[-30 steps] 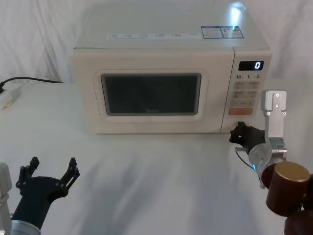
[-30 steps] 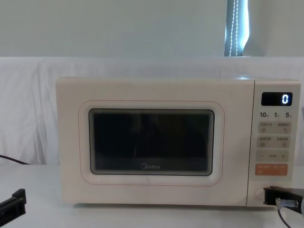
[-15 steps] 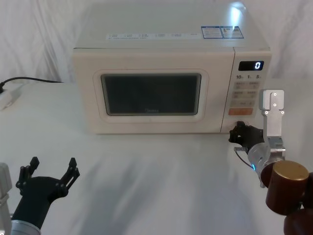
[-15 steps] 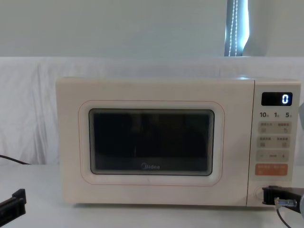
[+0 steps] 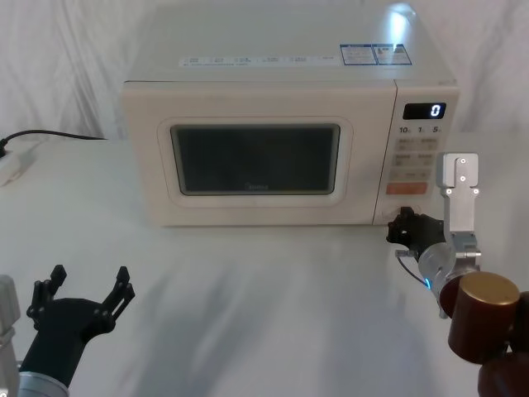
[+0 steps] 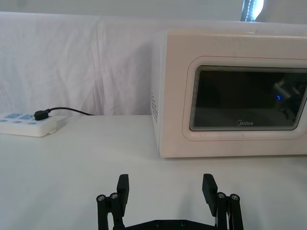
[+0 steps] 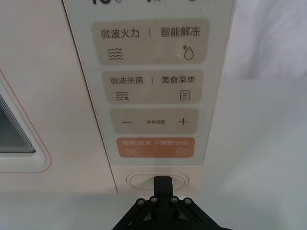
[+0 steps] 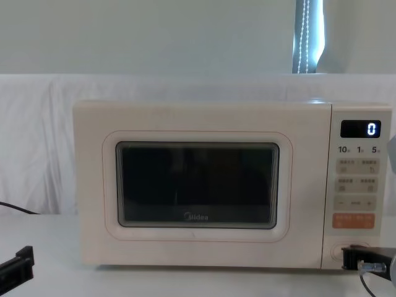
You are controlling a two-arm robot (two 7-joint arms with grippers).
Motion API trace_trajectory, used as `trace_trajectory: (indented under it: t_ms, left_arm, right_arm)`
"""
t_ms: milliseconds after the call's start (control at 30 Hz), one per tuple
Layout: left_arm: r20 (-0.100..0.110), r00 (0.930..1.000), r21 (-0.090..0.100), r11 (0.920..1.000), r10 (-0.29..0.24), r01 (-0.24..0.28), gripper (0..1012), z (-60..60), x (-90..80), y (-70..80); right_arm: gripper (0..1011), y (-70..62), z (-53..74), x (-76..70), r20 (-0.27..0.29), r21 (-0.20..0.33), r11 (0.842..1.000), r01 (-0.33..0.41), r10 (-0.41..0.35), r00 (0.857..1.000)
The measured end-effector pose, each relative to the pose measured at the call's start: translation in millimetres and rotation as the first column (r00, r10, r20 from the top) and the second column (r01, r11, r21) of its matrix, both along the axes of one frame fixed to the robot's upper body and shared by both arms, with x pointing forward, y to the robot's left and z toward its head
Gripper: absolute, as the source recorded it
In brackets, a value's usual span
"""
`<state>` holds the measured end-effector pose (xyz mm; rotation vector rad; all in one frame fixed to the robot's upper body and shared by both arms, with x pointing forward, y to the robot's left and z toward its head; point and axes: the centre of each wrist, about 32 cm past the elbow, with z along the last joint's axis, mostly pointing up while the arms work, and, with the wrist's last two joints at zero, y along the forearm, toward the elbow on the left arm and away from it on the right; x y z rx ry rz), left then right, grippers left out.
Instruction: Press the button to open the microwave door with one hand; close the microwave door with the other hand.
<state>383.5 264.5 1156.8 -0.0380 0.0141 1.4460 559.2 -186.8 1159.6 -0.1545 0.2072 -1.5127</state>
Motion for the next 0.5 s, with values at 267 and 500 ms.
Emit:
trace_trajectory:
  t_ms: [267,500]
  left_arm:
    - [0.0,1.0,0.0,1.0,0.0,0.0,1001,0.0,0.0,0.0]
    - [0.0,1.0,0.0,1.0,0.0,0.0,1001,0.0,0.0,0.0]
  right_arm:
    - [0,0.3,-0.6,1.0,-0.003,-0.002,1.0,0.006,-0.006,1.0]
    - [0,0.6,-0.3,2.3,-0.001,0.002,1.0,0.01,-0.01,1.0]
